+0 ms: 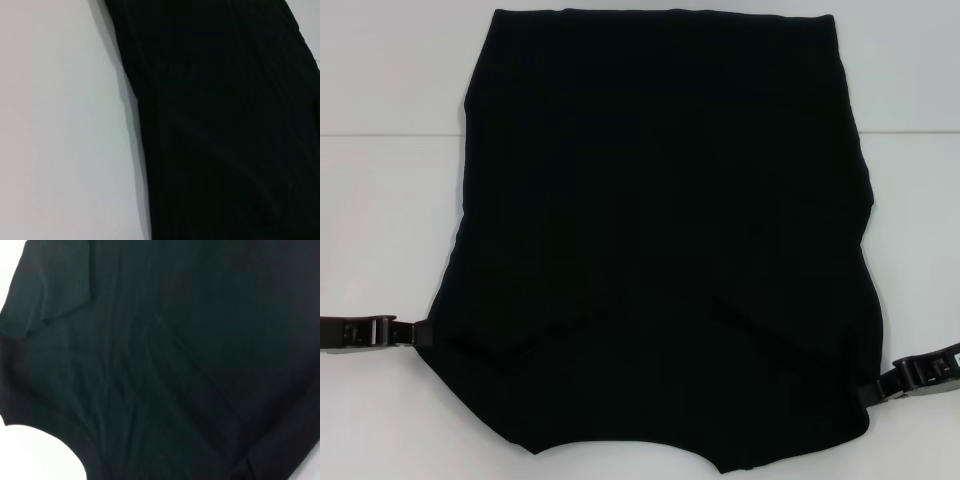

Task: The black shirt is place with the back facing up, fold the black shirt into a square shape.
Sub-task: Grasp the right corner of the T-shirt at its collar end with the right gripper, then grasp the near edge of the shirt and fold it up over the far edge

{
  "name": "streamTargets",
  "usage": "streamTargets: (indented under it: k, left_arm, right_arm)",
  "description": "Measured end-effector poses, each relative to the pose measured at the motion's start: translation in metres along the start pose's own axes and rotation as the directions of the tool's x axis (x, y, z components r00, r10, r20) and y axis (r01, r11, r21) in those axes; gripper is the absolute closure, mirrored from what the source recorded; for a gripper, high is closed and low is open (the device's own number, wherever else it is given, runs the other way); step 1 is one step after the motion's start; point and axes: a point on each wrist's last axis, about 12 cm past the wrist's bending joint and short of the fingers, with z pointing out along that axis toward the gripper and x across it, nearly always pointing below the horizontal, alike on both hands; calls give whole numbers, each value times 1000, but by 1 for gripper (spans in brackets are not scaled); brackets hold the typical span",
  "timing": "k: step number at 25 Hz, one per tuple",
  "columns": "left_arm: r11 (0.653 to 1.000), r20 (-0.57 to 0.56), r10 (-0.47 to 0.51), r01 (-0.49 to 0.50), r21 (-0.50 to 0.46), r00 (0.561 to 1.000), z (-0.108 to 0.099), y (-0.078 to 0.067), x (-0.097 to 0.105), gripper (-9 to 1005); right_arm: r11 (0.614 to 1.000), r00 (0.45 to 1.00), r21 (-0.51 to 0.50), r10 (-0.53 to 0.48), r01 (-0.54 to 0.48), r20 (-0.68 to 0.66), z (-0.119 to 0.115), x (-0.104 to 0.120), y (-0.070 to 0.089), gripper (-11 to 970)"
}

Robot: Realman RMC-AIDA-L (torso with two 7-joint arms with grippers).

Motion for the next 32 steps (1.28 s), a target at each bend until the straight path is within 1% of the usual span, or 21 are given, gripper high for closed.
streamTargets:
  k: [1, 6, 8, 9, 10, 13, 17, 21, 22, 23, 28, 32]
  left_arm:
    - [1000, 0, 0, 0, 0, 1000, 0, 0, 0, 946]
    - [1000, 11, -8, 7, 11, 1000, -1, 0, 0, 946]
    - [999, 28, -24, 22, 50, 999, -7, -2, 2, 946]
    - [997, 36, -31, 29, 65, 999, -10, -3, 3, 946]
    - [996, 40, -35, 32, 78, 999, -12, -4, 4, 946]
    - [988, 77, -58, 46, 145, 995, -26, -6, 11, 946]
    - [977, 114, -86, 61, 206, 990, -40, -7, 24, 945]
    - [968, 118, -97, 66, 244, 988, -46, -7, 39, 945]
    - [965, 117, -100, 68, 252, 988, -47, -7, 42, 945]
    - [963, 116, -103, 70, 260, 988, -48, -7, 45, 945]
    - [955, 105, -125, 90, 283, 987, -54, -7, 64, 945]
    - [940, 99, -136, 97, 326, 986, -60, -9, 83, 945]
  right_arm:
    - [1000, 1000, 1, 2, -2, 3, 0, 1, -1, 936]
    - [1000, 999, -14, -7, 8, 44, -3, 9, -7, 949]
    - [999, 997, -32, -10, 12, 78, -6, 15, -12, 949]
    - [999, 993, -47, -11, 17, 121, -9, 23, -17, 949]
    - [999, 993, -47, -11, 17, 121, -9, 23, -17, 950]
    - [998, 982, -64, -17, 29, 187, -14, 36, -26, 950]
    - [995, 966, -85, -20, 43, 257, -21, 54, -35, 949]
    - [994, 951, -98, -13, 46, 310, -29, 71, -42, 949]
    - [993, 945, -102, -15, 51, 326, -31, 78, -44, 949]
    - [993, 945, -102, -15, 51, 326, -31, 78, -44, 949]
    - [992, 938, -111, -13, 56, 348, -35, 93, -48, 949]
    - [990, 932, -131, -8, 59, 362, -36, 109, -49, 948]
